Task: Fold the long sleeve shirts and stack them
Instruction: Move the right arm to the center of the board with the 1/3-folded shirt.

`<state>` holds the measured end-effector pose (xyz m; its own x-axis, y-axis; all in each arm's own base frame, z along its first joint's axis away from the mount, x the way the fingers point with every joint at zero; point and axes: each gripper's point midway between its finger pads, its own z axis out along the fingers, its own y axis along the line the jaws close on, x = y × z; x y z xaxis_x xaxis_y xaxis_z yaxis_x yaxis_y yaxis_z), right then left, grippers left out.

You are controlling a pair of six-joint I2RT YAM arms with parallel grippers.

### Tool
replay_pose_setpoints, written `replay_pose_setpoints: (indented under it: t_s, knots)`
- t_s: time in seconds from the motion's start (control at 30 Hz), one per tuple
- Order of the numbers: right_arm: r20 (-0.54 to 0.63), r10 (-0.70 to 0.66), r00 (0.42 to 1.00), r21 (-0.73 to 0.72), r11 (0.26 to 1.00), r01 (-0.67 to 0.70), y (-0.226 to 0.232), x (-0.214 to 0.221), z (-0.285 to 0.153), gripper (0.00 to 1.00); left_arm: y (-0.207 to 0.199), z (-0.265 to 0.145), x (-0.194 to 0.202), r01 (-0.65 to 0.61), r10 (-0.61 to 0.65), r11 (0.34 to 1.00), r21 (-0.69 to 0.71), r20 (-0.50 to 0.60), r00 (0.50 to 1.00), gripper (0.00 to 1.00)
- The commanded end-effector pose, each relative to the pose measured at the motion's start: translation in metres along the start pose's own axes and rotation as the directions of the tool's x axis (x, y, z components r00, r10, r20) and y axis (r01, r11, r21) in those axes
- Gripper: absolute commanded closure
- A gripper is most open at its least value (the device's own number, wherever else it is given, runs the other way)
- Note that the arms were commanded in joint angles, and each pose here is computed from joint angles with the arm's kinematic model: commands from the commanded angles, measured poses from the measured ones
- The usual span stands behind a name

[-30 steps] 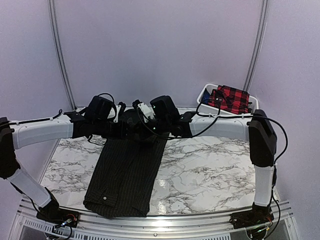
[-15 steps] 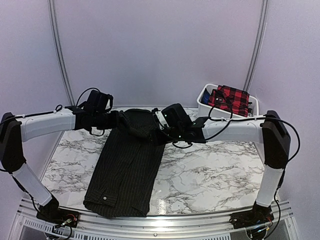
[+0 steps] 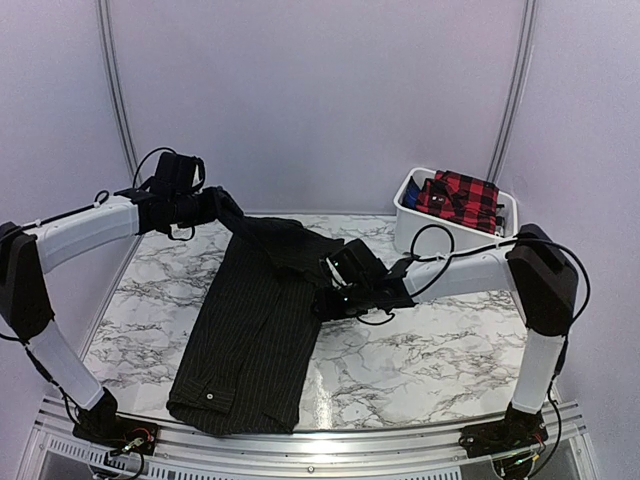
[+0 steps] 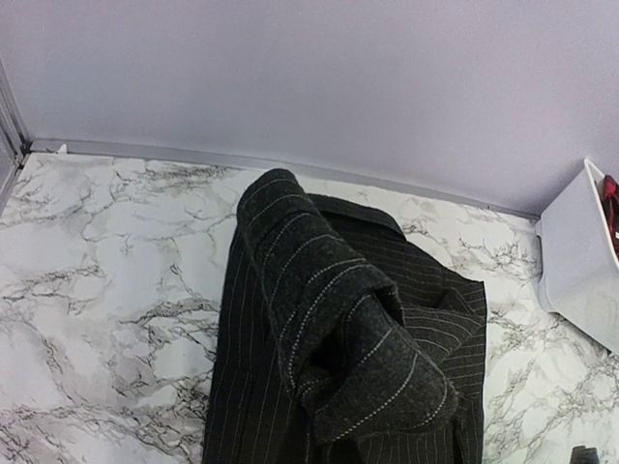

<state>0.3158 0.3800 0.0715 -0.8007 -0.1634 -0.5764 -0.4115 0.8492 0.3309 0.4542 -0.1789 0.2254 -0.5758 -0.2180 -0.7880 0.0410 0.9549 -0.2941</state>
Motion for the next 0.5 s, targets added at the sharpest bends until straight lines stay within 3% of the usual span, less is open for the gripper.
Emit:
replay_pose_setpoints:
  t_s: [0.0, 0.47]
  knots:
    - [-0.009, 0.043, 0.999, -0.01, 0.999, -0.043, 0.001, 0.01, 0.012, 0.47, -0.011, -0.012, -0.034, -0.042, 0.04, 0.998, 0.035, 0.063, 0.997, 1.0]
    - [-0.027, -0.014, 1.0, 0.014, 1.0, 0.014, 0.016, 0.027, -0.006, 0.47, 0.0, -0.013, -0.073, -0.038, 0.038, 0.999, 0.003, 0.1, 0.994, 1.0]
